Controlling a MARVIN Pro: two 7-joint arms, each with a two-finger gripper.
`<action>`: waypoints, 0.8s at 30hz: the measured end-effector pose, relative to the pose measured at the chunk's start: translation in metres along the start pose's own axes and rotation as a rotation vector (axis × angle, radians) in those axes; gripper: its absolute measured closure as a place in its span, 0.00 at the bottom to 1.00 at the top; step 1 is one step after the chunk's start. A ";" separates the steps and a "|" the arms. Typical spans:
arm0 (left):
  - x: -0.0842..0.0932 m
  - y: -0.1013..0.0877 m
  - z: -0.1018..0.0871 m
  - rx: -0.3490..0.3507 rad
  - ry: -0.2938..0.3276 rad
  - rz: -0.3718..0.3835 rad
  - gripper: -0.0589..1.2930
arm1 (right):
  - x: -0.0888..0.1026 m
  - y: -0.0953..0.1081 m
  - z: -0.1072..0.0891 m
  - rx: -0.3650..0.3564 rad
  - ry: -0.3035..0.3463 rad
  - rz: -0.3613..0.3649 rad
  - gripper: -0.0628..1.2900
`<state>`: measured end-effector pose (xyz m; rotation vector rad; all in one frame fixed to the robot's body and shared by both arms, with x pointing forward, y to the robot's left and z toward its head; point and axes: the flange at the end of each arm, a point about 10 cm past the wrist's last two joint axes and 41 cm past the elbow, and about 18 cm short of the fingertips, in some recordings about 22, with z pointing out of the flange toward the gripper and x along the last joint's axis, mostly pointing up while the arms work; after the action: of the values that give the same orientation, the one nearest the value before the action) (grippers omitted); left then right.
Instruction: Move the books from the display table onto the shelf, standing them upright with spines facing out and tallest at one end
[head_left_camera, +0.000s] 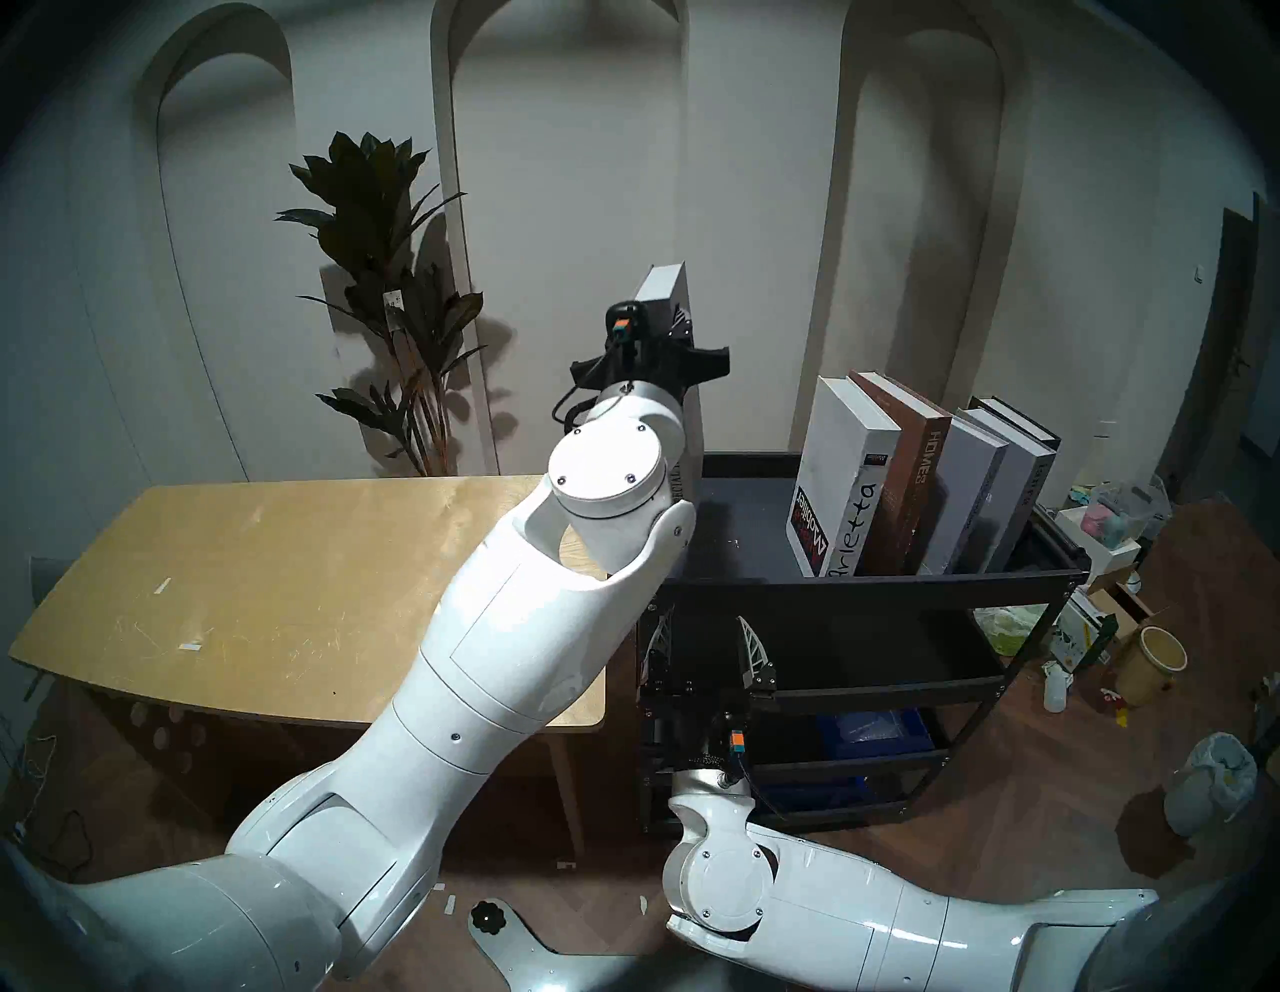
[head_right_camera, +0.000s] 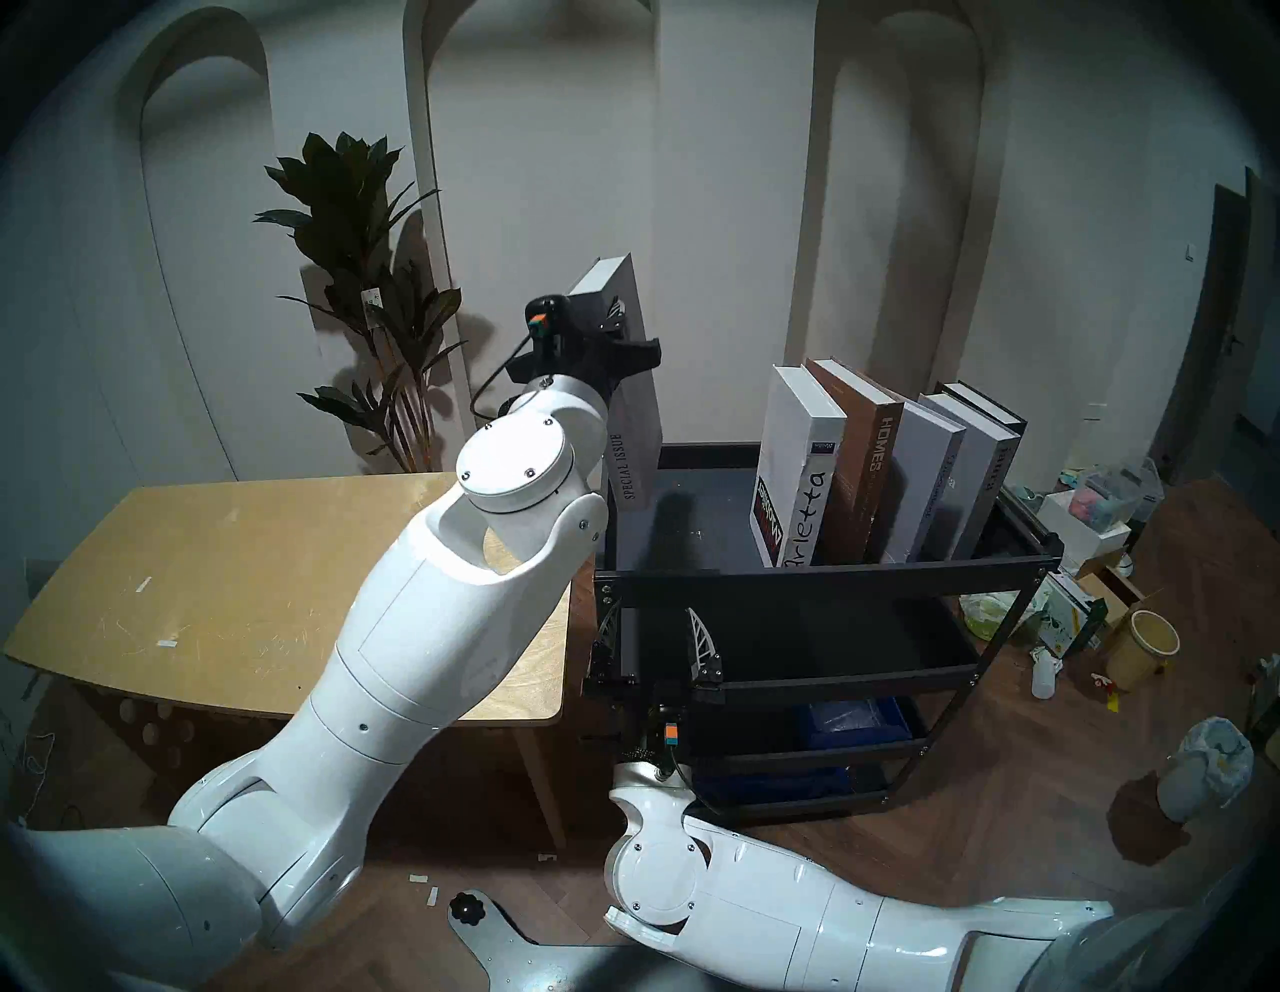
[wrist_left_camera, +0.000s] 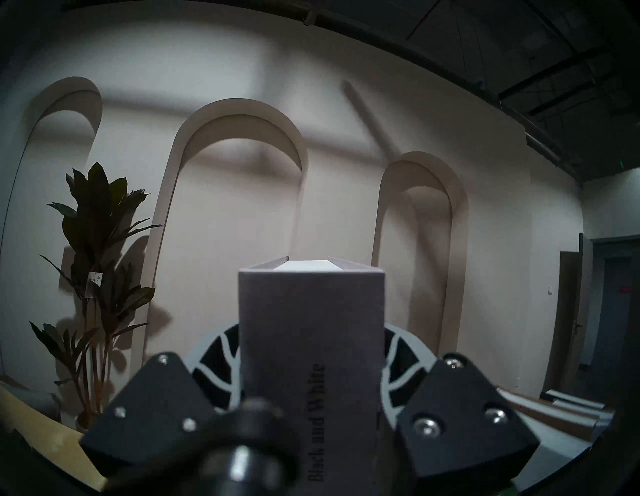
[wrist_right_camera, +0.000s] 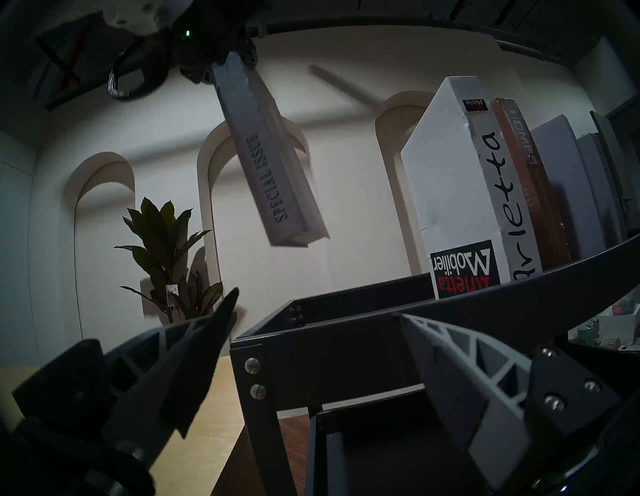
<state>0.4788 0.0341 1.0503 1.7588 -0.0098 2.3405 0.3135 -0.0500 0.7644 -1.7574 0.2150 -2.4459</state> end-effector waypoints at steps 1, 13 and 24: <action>-0.003 -0.002 0.003 0.004 0.001 0.007 0.61 | 0.000 0.000 0.000 -0.001 0.000 -0.001 0.05; -0.011 0.017 0.015 -0.015 0.005 0.015 0.61 | 0.000 0.001 0.000 -0.008 -0.003 -0.006 0.05; -0.019 0.039 0.010 -0.012 0.007 0.036 0.61 | 0.000 0.000 -0.001 -0.010 -0.003 -0.007 0.05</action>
<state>0.4872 -0.0082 1.0397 1.7595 -0.0550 2.3665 0.3129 -0.0505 0.7644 -1.7681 0.2208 -2.4515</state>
